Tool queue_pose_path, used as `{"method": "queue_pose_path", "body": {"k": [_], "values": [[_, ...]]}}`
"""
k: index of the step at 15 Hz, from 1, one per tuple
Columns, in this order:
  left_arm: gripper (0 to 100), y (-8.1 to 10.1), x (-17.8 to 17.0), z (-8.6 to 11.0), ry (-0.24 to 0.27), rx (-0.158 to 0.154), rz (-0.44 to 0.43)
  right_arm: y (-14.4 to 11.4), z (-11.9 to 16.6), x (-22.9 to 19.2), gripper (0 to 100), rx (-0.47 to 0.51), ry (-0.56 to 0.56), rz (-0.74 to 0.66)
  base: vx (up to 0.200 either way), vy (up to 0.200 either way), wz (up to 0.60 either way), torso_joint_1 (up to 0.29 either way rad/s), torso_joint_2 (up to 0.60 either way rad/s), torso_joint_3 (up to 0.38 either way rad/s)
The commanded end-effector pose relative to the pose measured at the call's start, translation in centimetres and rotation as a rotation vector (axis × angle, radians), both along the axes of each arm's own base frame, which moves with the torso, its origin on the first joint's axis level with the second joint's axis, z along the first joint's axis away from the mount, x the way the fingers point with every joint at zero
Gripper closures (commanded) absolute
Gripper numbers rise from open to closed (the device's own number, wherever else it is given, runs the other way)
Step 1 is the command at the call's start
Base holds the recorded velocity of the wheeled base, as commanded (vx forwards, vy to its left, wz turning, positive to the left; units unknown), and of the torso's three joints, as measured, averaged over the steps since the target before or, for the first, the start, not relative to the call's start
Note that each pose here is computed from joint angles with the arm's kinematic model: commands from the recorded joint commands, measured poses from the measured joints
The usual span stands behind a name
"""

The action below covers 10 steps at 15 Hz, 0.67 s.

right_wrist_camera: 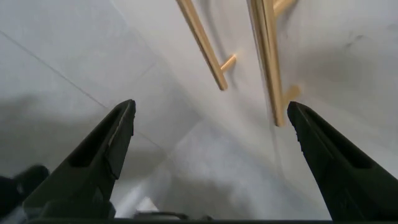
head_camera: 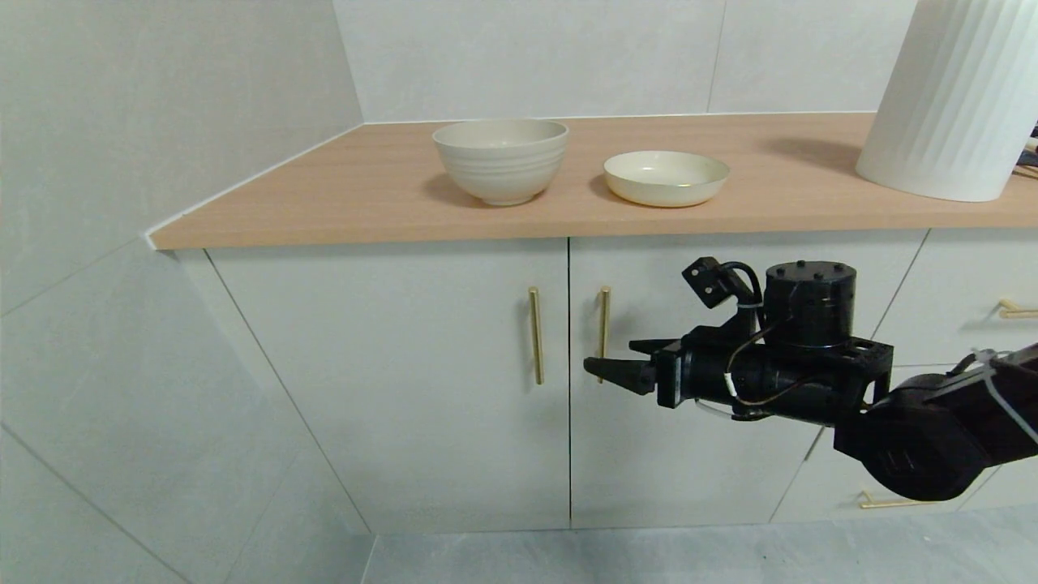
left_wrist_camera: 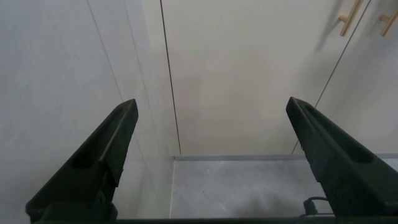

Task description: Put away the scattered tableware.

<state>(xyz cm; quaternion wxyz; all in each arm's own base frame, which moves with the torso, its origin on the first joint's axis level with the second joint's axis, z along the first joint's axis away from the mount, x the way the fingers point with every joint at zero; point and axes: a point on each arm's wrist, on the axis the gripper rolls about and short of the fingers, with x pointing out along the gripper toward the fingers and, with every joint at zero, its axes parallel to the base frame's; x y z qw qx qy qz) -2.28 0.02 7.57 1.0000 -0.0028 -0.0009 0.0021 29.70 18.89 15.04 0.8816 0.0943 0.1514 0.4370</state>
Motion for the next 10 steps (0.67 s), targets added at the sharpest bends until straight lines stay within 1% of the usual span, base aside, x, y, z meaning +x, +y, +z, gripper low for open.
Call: {"method": "queue_pose_path", "body": {"k": [1,6,8,10], "values": [[0,0.0,0.0,0.0,0.002,-0.001,0.000,0.6,-1.7,0.7,0,-0.006,0.039,0.000,0.000,0.000,0.00,0.000,0.00,0.000],[0,0.0,0.0,0.0,0.002,-0.001,0.000,1.4,-2.4,2.1,0,0.035,0.028,-0.023,0.000,0.000,0.00,0.000,0.00,0.000],[0,0.0,0.0,0.0,0.002,-0.001,0.000,1.5,-2.4,2.4,0,0.070,0.020,-0.030,0.000,0.000,0.00,0.000,0.00,0.000],[0,0.0,0.0,0.0,0.000,-0.001,0.000,1.7,-2.3,2.7,0,0.080,0.019,-0.035,0.000,0.000,0.00,0.000,0.00,0.000]]}}
